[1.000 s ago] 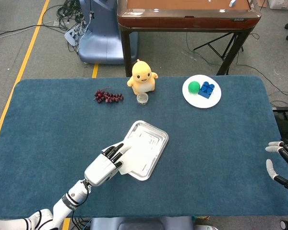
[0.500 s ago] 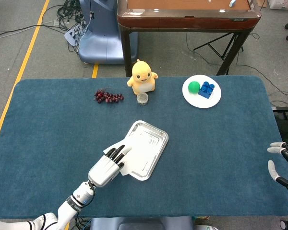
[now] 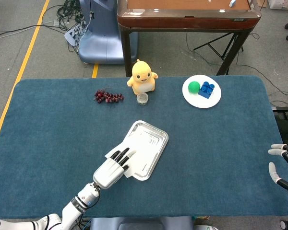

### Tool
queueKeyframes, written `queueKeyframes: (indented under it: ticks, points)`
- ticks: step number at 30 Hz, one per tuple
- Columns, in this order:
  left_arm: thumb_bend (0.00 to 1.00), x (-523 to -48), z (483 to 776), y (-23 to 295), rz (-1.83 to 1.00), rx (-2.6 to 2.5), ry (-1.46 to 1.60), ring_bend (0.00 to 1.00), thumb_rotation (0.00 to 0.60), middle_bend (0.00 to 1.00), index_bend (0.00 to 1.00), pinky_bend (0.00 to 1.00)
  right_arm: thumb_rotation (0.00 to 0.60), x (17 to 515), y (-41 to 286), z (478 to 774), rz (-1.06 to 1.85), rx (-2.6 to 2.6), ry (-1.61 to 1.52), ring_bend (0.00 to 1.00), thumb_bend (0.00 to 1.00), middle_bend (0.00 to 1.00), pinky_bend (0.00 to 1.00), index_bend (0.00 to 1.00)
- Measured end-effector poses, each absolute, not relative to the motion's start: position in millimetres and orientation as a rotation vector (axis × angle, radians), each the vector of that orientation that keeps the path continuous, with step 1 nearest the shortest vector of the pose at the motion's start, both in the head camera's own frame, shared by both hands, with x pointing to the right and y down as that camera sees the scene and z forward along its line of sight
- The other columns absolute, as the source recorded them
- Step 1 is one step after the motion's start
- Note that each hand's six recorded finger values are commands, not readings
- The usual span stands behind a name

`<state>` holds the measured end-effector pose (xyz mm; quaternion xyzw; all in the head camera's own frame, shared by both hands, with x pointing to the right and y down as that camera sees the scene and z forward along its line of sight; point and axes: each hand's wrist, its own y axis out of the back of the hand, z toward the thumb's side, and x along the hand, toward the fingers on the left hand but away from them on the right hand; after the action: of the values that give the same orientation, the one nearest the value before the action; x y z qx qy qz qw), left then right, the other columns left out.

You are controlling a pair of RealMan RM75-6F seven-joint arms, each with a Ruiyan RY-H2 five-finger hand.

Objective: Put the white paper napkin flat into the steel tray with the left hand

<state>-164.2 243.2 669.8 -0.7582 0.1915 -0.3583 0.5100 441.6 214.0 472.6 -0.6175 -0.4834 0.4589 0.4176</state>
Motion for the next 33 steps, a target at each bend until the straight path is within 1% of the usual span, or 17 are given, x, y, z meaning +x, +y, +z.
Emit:
queueKeyframes:
  ticks: [3,5,7,10,14,19,24,30,33]
  points:
    - [0.69,-163,670,244,-0.852,-1.83,0.464,0.0,0.6,0.08,0.57,0.22,0.6,442,214,472,1.149,-1.549,-1.217,0.22,0.44,0.37,0.2,0.41]
    - [0.67,-162,670,245,-0.846,-1.831,0.464,0.0,0.6,0.08,0.54,0.22,0.6,442,214,472,1.149,-1.549,-1.218,0.22,0.44,0.37,0.2,0.41]
    - [0.61,-161,671,245,-0.841,-1.832,0.465,0.0,0.6,0.08,0.49,0.22,0.6,442,214,472,1.148,-1.55,-1.217,0.22,0.44,0.37,0.2,0.41]
    - [0.54,-159,671,246,-0.836,-1.834,0.467,0.0,0.6,0.08,0.46,0.22,0.6,442,214,472,1.146,-1.549,-1.218,0.22,0.44,0.37,0.2,0.41]
    - [0.46,-156,673,247,-0.834,-1.836,0.469,0.0,0.6,0.08,0.44,0.22,0.6,443,214,470,1.14,-1.544,-1.225,0.22,0.44,0.37,0.2,0.41]
    - [0.4,-152,675,248,-0.831,-1.842,0.469,0.0,0.6,0.08,0.43,0.22,0.6,444,214,468,1.133,-1.535,-1.24,0.22,0.44,0.37,0.2,0.41]
    - [0.38,-148,676,248,-0.83,-1.846,0.464,0.0,0.6,0.08,0.43,0.22,0.6,446,214,466,1.127,-1.527,-1.254,0.22,0.44,0.37,0.2,0.41]
    - [0.37,-150,677,247,-0.839,-1.826,0.453,0.0,0.6,0.08,0.43,0.22,0.6,447,214,466,1.127,-1.528,-1.255,0.22,0.44,0.37,0.2,0.41]
    - [0.37,-154,676,246,-0.852,-1.812,0.441,0.0,0.6,0.08,0.4,0.22,0.6,447,214,467,1.131,-1.529,-1.253,0.22,0.44,0.37,0.2,0.41]
